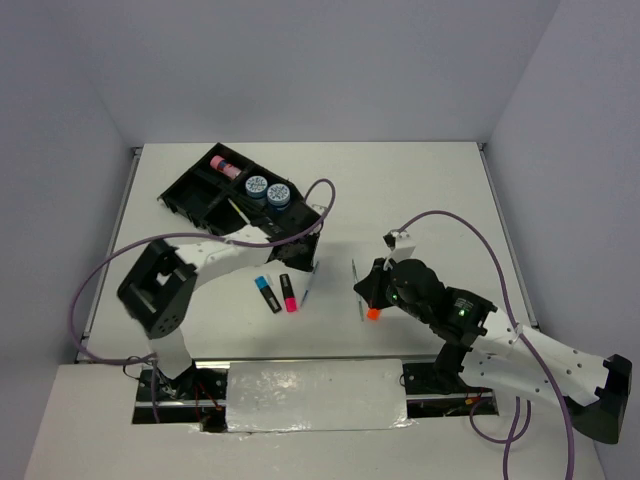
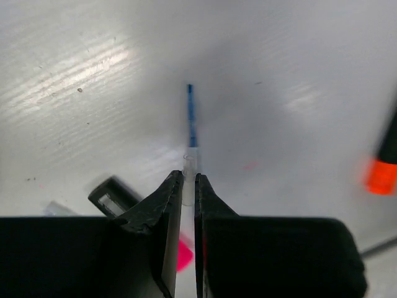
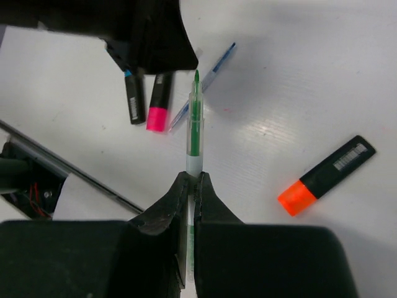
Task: Sort the stationery into containers
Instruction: Pick up the pen cap from the center of the board, then close the pen cap on the pen.
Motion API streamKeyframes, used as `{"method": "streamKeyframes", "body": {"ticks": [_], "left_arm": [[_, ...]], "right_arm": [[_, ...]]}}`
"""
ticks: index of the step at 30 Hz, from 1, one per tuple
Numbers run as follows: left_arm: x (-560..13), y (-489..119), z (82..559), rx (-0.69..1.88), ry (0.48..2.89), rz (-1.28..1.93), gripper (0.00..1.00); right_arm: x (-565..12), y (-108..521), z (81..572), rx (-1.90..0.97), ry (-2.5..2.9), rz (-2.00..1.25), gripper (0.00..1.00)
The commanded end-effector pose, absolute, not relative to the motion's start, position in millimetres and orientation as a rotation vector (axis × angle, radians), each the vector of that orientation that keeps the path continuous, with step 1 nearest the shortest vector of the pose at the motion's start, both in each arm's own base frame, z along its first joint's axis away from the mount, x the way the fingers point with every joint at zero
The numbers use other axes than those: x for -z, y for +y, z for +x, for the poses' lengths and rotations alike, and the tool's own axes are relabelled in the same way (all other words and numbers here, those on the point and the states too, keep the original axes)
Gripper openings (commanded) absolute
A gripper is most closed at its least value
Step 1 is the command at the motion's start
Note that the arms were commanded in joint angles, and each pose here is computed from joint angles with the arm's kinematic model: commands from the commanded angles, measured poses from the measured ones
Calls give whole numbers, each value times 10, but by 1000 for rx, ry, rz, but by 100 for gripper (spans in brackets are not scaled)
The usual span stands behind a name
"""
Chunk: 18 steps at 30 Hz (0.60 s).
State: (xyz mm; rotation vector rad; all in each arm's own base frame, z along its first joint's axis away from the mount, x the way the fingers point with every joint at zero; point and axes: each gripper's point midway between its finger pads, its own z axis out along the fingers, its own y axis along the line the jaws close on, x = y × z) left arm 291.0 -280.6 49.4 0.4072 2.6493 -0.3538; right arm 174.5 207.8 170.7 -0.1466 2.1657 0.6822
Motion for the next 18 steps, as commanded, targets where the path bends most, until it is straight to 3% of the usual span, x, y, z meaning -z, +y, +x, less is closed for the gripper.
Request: {"method": "streamKeyframes", "body": {"ticks": [1,7,8,11,18], "left_arm": [[-1509,-3082,3035,641,2375,296,0],[-2651,-3164,2937,1029,1957,92,0],[-2576,-3150,2847,1075,1937,85,0],[-3112,-3064,2608,1289,1695,25,0],[-3393,-3008,2357,1419,1569,66,0]], "right_arm": [[-1931,2291,1745,-866,2036,-154,0],[-2049,2649,1624,-1081,1937,-111,0],[-2083,2695,1607,-1102,1916,-109,0],[-2285,2826,1572,-1134,1830,-92,0],[-2517,2896,1528,-1088,1788,-82,0]]}}
